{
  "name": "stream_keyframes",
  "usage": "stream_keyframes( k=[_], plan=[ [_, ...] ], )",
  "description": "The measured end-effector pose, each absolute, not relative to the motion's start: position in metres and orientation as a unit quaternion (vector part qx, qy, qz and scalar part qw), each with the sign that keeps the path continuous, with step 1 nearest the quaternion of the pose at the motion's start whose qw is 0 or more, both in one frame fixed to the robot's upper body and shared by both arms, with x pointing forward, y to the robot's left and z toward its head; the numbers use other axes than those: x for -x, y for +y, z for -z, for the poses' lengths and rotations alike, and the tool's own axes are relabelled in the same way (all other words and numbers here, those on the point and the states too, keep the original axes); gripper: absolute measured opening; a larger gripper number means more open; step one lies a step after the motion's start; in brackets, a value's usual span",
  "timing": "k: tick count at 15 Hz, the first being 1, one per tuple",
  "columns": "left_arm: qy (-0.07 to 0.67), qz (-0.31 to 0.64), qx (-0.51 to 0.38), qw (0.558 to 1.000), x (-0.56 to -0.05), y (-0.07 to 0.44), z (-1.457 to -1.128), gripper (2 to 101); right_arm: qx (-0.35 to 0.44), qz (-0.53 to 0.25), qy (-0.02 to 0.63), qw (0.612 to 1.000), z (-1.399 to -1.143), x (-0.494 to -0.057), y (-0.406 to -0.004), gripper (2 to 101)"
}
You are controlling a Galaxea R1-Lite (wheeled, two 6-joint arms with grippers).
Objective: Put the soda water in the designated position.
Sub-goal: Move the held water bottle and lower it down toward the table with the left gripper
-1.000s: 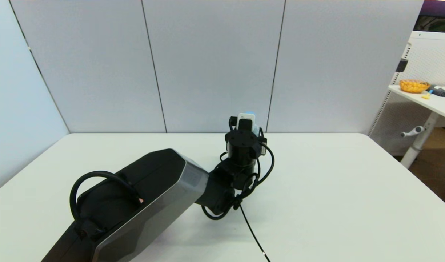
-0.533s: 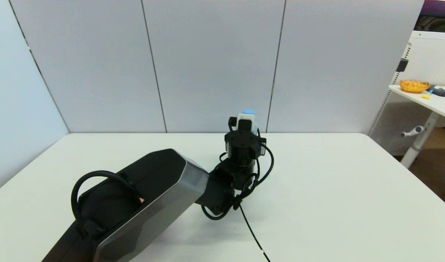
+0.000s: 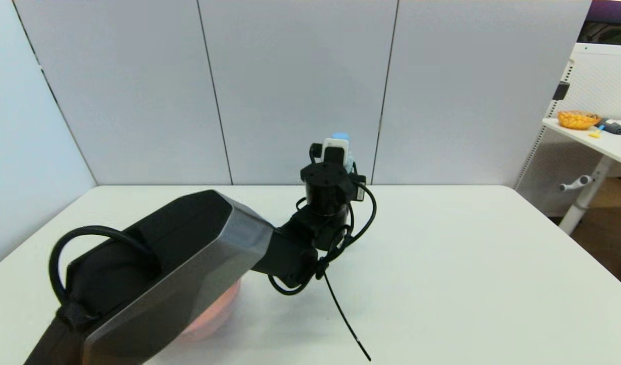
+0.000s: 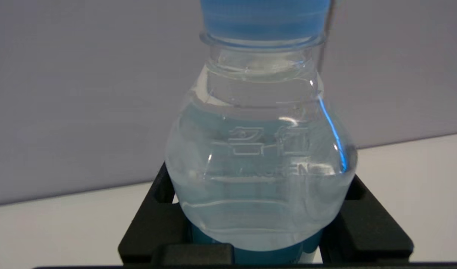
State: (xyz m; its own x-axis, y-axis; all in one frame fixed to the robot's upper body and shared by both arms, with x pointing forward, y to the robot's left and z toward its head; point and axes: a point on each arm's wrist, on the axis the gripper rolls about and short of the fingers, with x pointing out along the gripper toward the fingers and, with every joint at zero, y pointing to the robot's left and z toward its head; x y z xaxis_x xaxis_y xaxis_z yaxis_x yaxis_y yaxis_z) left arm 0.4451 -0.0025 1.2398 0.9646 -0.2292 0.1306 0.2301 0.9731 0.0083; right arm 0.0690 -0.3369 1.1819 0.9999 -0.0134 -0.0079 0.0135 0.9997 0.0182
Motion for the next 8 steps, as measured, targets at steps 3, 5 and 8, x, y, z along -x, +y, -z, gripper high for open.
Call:
stream_keyframes(
  k=[3,5,8],
  plan=[
    [-0.06,0.09,-0.04,0.993,-0.438,0.043,-1.265,48.7,-0.01,0.007,0.004,1.0,-1.182,-0.069,-0.337,98.0],
    [-0.054,0.075,-0.067,0.994,-0.433,0.085,-1.276,48.7,-0.01,0.007,0.004,1.0,-1.182,-0.069,-0.337,98.0],
    [-0.062,0.06,-0.105,0.991,-0.433,0.153,-1.296,48.7,-0.01,0.007,0.004,1.0,-1.182,-0.069,-0.337,98.0]
  ],
)
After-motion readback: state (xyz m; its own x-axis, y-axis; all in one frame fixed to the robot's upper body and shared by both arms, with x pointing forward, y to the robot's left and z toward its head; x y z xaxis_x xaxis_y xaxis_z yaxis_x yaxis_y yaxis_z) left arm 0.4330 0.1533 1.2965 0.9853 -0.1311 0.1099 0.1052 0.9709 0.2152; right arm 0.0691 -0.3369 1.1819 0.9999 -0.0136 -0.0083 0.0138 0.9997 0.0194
